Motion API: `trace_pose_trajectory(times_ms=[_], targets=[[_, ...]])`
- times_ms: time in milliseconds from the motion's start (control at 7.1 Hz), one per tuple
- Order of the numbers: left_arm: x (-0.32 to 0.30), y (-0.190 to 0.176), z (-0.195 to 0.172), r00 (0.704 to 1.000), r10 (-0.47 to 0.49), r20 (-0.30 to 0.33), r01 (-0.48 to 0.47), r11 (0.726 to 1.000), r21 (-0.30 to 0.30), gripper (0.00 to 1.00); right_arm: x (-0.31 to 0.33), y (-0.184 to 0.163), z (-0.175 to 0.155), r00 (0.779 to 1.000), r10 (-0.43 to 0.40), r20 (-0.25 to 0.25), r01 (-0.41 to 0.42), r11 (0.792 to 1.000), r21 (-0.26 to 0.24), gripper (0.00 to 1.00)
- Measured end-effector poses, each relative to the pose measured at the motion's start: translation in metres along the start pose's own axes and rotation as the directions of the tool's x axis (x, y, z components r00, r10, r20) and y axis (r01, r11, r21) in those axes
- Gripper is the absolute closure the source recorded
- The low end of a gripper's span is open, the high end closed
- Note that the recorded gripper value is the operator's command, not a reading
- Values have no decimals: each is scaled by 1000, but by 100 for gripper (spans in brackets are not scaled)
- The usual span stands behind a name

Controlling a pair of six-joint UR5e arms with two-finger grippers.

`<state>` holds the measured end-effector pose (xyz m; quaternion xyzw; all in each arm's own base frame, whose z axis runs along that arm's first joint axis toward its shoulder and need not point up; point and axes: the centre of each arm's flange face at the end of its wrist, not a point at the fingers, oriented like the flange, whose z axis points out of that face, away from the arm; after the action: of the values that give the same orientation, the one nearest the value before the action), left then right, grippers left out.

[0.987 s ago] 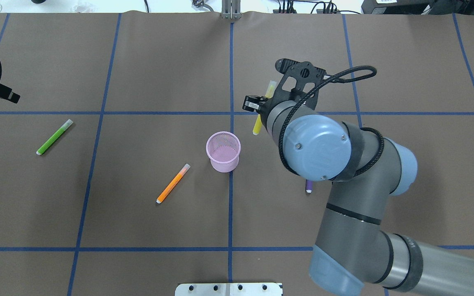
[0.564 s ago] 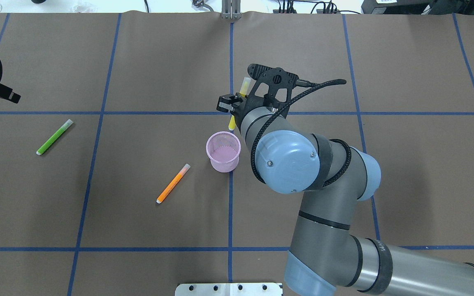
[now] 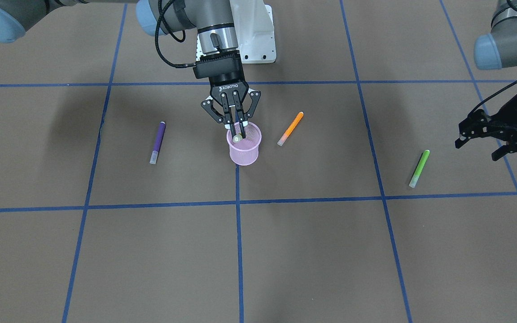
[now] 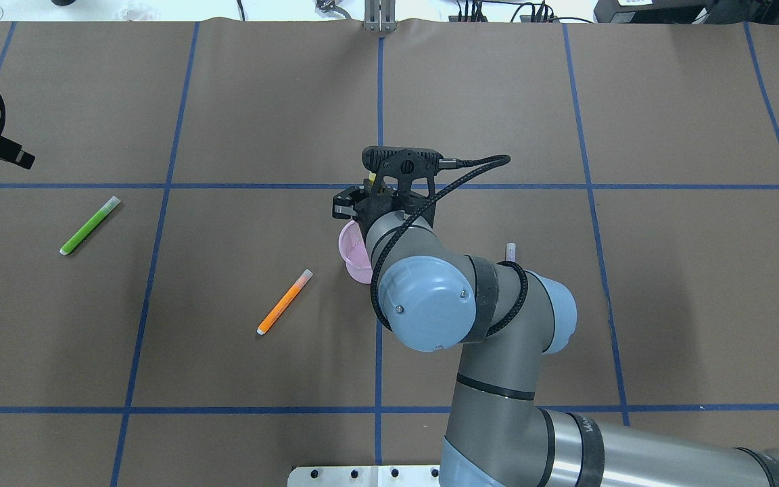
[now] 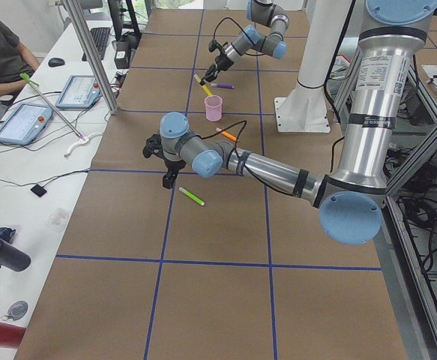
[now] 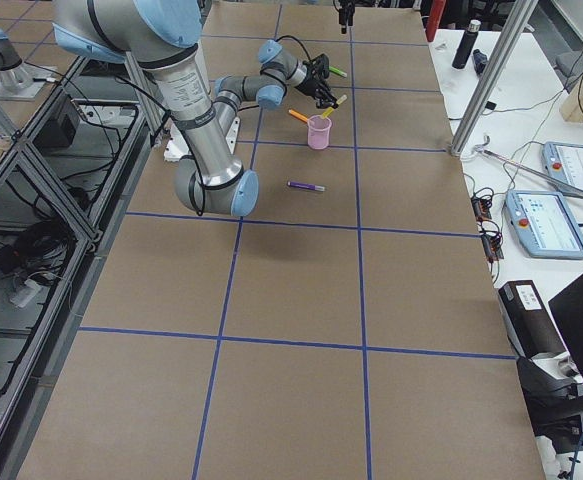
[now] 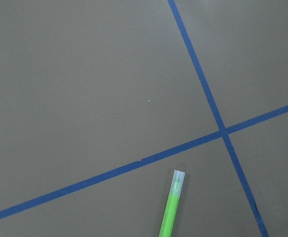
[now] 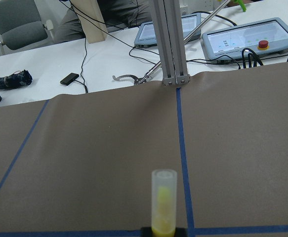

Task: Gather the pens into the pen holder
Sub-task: 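Lower the yellow pen into the pink cup and open the right gripper, then withdraw the right arm while the left gripper grasps the green pen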

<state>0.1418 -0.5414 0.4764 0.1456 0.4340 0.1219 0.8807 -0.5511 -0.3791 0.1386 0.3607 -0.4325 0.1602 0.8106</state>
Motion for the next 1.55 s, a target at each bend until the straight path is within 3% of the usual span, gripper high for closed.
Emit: trace_pose_trajectory(times_ms=[141,423,564,846,1128,1268,1550], targets=[[0,0,0,1000,0,0,0,1000,0,0,1,9,0,1000,-9,-2,9,1000,-8,72],[1,-1,2,1000,-2,4,2,1000,-2,0,2,16,1,1000,-10,-6,10,1000,-13,27],[2,-1,7,1000,-2,12,2,1000,-7,0,2,18,1,1000,-8,-6,8,1000,-15,14],[5,4,24,1000,0,18,0,999,-34,0,0,13,-5,1000,9,18,-9,1000,-12,13],[13,9,48,1000,17,21,-15,997,-74,1,17,-13,-22,995,55,85,-52,998,-35,13],[19,11,63,999,37,29,-34,995,-94,2,50,-35,-28,993,74,94,-67,995,-77,14],[46,9,107,996,85,17,-81,984,-156,3,125,-68,-30,993,102,63,-89,980,-178,14]])
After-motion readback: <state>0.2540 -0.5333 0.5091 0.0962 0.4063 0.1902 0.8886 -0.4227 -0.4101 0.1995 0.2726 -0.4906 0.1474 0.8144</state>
